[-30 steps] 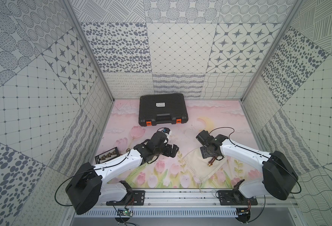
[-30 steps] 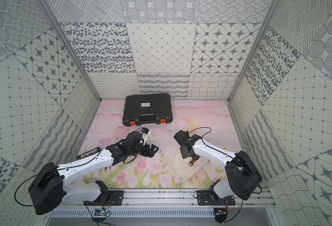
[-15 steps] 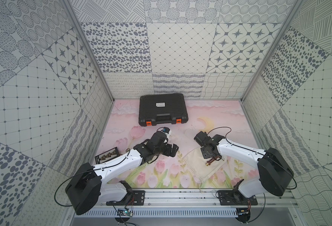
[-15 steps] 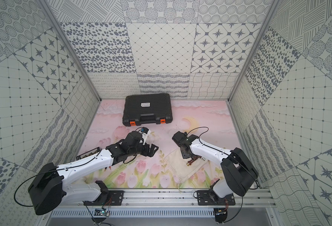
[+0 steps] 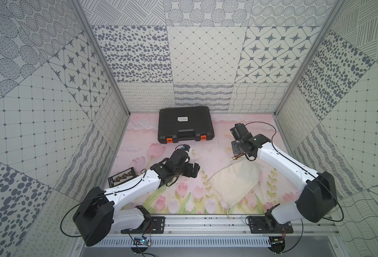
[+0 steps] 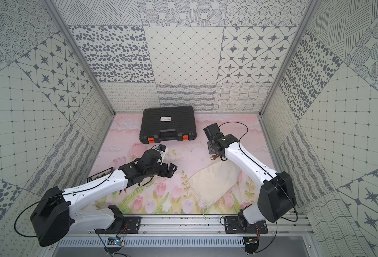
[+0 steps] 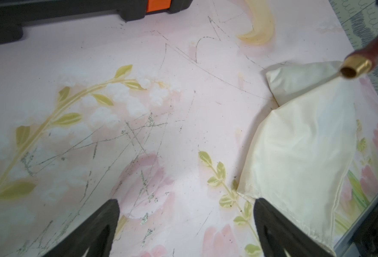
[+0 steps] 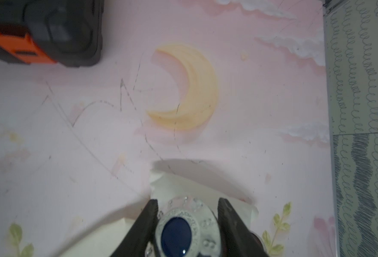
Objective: Close the soil bag
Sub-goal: Place the soil bag at the center of the board, then adjust the soil bag at the center of the board.
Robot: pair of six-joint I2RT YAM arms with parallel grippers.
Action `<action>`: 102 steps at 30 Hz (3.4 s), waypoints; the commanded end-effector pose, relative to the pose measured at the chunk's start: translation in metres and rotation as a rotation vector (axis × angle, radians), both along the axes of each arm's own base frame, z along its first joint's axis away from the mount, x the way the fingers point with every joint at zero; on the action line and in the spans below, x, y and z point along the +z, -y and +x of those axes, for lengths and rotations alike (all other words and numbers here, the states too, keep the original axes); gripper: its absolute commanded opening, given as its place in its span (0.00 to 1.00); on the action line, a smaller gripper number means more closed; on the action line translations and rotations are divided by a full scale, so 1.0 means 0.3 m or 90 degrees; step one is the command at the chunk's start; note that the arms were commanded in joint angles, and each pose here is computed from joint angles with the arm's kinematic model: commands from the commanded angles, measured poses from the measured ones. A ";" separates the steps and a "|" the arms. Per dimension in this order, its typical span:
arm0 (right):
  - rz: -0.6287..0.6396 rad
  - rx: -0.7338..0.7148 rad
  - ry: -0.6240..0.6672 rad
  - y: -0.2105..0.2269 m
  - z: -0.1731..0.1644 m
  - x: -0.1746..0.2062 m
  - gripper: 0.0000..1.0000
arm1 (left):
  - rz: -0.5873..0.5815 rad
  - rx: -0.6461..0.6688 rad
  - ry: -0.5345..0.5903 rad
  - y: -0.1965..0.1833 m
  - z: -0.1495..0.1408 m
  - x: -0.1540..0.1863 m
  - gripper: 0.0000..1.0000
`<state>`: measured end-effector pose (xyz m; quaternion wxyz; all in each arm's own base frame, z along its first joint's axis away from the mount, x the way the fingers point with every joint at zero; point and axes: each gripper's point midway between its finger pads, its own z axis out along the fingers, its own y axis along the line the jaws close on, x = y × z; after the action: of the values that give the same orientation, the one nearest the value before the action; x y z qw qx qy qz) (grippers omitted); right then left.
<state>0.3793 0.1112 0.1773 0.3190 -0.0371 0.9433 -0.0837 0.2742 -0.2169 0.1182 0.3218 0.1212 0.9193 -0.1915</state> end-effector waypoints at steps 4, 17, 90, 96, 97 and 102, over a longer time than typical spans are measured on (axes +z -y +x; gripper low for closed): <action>0.109 0.021 0.061 -0.089 0.358 -0.037 0.19 | -0.010 0.018 -0.026 -0.029 -0.002 -0.016 0.99; 0.209 0.024 -0.026 -0.199 0.579 -0.329 0.48 | -0.054 -0.064 -0.077 0.070 -0.027 -0.036 0.94; 0.439 0.535 0.157 -0.531 -0.112 0.099 0.75 | -0.032 -0.346 0.123 0.401 0.216 0.443 0.00; 0.456 0.544 0.179 -0.541 -0.110 0.140 0.14 | 0.001 -0.258 0.137 0.340 0.260 0.435 0.24; 0.455 0.537 0.184 -0.537 -0.107 0.146 0.06 | 0.005 -0.221 0.144 0.315 0.272 0.441 0.33; 0.455 0.480 0.225 -0.501 -0.086 0.177 0.00 | -0.046 -0.079 0.137 0.206 0.240 0.426 0.62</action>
<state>0.3443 0.2608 0.1868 0.4033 -0.2612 0.8046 0.3489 0.3402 -0.3029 0.2336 0.3608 0.2952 0.8547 -0.2285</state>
